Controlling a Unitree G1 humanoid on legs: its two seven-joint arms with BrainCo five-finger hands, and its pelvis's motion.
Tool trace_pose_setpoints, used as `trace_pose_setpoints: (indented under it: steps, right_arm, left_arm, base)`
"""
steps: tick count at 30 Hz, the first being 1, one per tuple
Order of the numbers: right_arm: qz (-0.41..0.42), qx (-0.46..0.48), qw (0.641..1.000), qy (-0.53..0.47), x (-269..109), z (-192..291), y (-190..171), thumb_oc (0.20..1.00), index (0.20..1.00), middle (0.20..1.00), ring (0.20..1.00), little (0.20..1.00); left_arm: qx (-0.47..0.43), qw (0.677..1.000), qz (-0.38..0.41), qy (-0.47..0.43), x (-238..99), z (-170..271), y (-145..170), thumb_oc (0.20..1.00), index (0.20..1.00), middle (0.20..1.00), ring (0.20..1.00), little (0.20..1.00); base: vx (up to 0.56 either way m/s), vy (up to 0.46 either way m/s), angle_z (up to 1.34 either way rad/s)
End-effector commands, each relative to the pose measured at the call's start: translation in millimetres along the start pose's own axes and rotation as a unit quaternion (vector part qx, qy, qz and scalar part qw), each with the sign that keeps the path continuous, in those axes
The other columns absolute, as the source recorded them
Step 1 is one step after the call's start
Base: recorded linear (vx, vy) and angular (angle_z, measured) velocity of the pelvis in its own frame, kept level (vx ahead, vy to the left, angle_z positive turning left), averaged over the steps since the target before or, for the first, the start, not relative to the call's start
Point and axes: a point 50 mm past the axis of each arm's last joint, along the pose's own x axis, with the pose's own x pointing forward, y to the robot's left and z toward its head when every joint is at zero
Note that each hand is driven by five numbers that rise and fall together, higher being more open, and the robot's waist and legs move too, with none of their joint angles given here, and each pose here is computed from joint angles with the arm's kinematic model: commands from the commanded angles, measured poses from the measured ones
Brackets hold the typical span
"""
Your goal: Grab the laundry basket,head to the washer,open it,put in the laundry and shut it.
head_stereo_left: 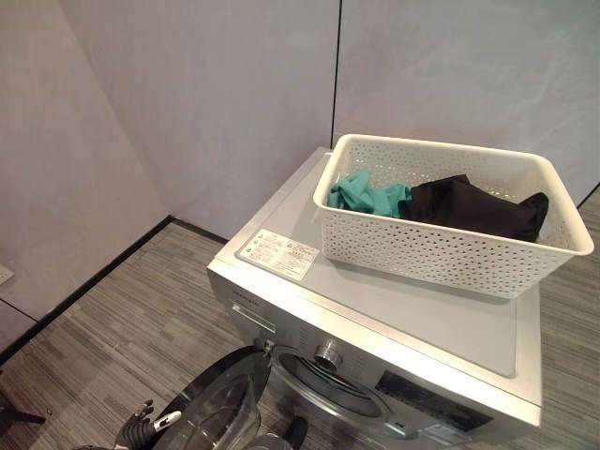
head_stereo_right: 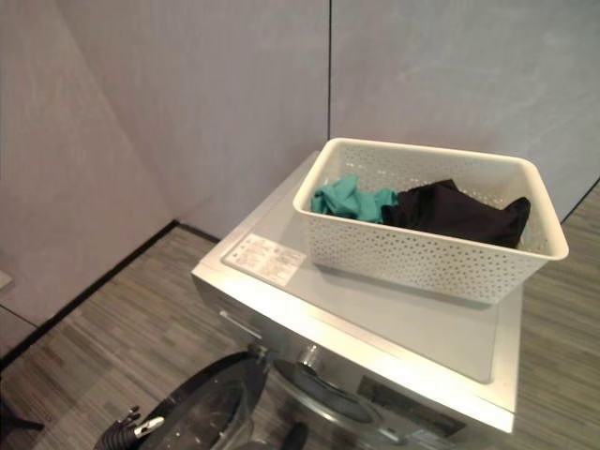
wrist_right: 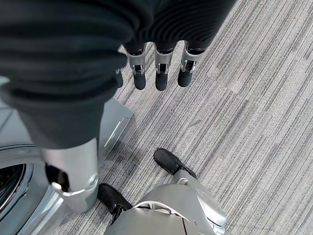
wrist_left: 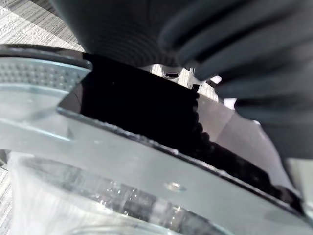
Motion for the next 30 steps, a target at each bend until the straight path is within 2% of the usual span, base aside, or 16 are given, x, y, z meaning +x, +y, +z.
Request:
trace_pose_setpoints:
  steps: [1, 23, 26, 27, 30]
  right_arm:
    - [-0.004, -0.013, 1.0, -0.001, -2, -7, -7, 1.0, 1.0, 1.0, 1.0, 1.0]
    - [-0.004, -0.009, 1.0, -0.024, -1, 4, -6, 1.0, 1.0, 1.0, 1.0, 1.0]
    - [-0.013, -0.004, 0.998, -0.061, -2, 25, -11, 1.0, 1.0, 1.0, 1.0, 1.0]
    - [-0.032, -0.016, 0.992, -0.124, -6, 63, -20, 1.0, 1.0, 1.0, 1.0, 1.0]
    - [-0.022, -0.014, 0.989, -0.143, -7, 74, -17, 1.0, 1.0, 1.0, 1.0, 1.0]
  left_arm:
    - [-0.029, 0.996, -0.019, 0.079, 4, -17, -46, 1.0, 1.0, 1.0, 1.0, 1.0]
    - [-0.038, 0.996, -0.017, 0.077, 4, -17, -48, 1.0, 1.0, 1.0, 1.0, 1.0]
    - [-0.044, 0.996, -0.015, 0.076, 4, -17, -47, 1.0, 1.0, 1.0, 1.0, 1.0]
    - [-0.045, 0.996, -0.01, 0.071, 4, -15, -44, 1.0, 1.0, 1.0, 1.0, 1.0]
    - [-0.042, 0.997, -0.01, 0.066, 5, -12, -44, 1.0, 1.0, 1.0, 1.0, 1.0]
  base:
    - [0.0, 0.0, 0.0]
    - [0.0, 0.0, 0.0]
    - [0.0, 0.0, 0.0]
    - [0.0, 0.0, 0.0]
    - [0.0, 0.0, 0.0]
